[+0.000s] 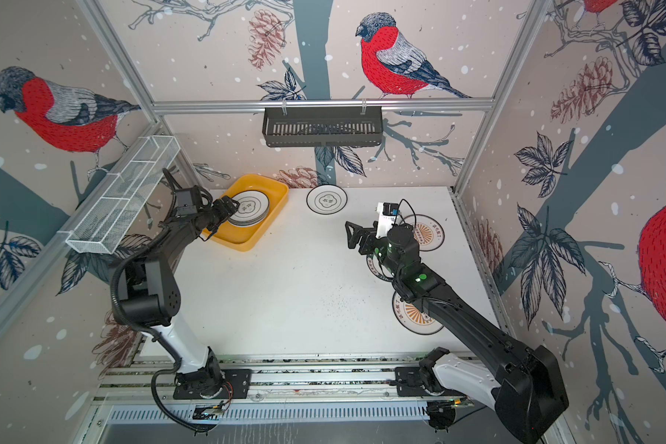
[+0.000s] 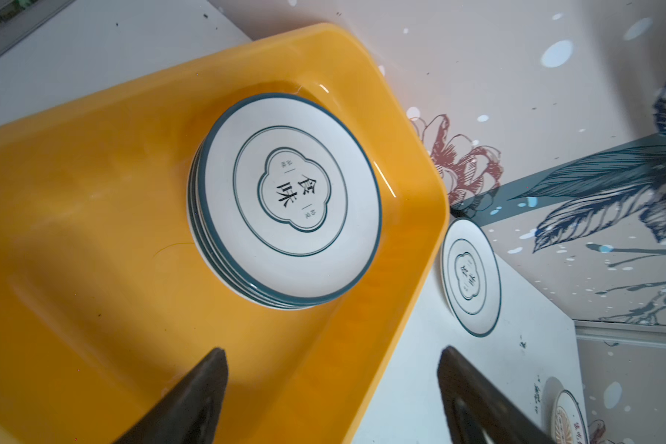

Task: Place the plates into the plastic bin on the countertop
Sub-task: 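Raise the left gripper out of the bin toward the loose white plate, then lower the left gripper to the white plate's edge while the right gripper approaches then withdraws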

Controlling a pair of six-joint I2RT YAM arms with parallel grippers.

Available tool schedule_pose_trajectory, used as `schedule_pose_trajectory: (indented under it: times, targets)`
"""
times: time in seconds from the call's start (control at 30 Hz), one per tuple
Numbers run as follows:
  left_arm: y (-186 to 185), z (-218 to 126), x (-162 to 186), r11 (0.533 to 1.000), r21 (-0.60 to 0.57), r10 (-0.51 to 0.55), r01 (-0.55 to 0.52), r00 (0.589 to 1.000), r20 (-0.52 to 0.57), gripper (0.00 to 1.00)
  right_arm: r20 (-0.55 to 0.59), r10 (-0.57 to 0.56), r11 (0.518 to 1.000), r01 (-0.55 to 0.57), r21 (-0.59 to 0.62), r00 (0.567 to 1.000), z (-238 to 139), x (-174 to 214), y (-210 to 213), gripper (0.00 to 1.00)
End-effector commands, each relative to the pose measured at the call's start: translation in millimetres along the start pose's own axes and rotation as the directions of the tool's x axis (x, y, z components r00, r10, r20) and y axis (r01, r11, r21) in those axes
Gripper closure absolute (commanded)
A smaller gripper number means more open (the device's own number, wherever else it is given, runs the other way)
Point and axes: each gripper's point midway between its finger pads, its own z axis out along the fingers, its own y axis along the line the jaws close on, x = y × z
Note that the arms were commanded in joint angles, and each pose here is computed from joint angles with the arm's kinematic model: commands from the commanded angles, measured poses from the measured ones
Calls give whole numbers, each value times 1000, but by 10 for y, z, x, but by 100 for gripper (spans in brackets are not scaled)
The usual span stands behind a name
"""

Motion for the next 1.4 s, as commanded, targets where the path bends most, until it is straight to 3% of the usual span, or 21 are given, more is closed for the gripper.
schedule_pose_trajectory:
  times: [0.0, 0.37, 0.6, 0.77, 0.9, 1.37]
  targets:
    - [-354, -223, -172, 987, 140, 68, -82, 993, 97, 4, 20, -6, 1000, 6, 13, 1000, -7, -50, -18, 0]
    - [-1085, -892, 216, 894, 382, 191, -236, 970, 153, 4, -17, 90, 995, -89, 47, 996, 160, 45, -80, 0]
    - [-1335, -1075, 371, 845, 472, 200, -252, 967, 159, 4, -64, 161, 985, -156, 79, 985, 446, 172, -118, 0]
    - [-1421, -1003, 654, 825, 495, 249, -272, 962, 113, 4, -98, 177, 982, -170, 78, 979, 648, 255, -108, 0]
    - [-1458, -917, 787, 806, 556, 214, -205, 975, 50, 4, -109, 175, 982, -166, 88, 978, 780, 281, -131, 0]
    - [-1509, -747, 1069, 799, 578, 227, -166, 973, -34, 4, -159, 269, 961, -255, 104, 950, 1158, 435, -369, 0]
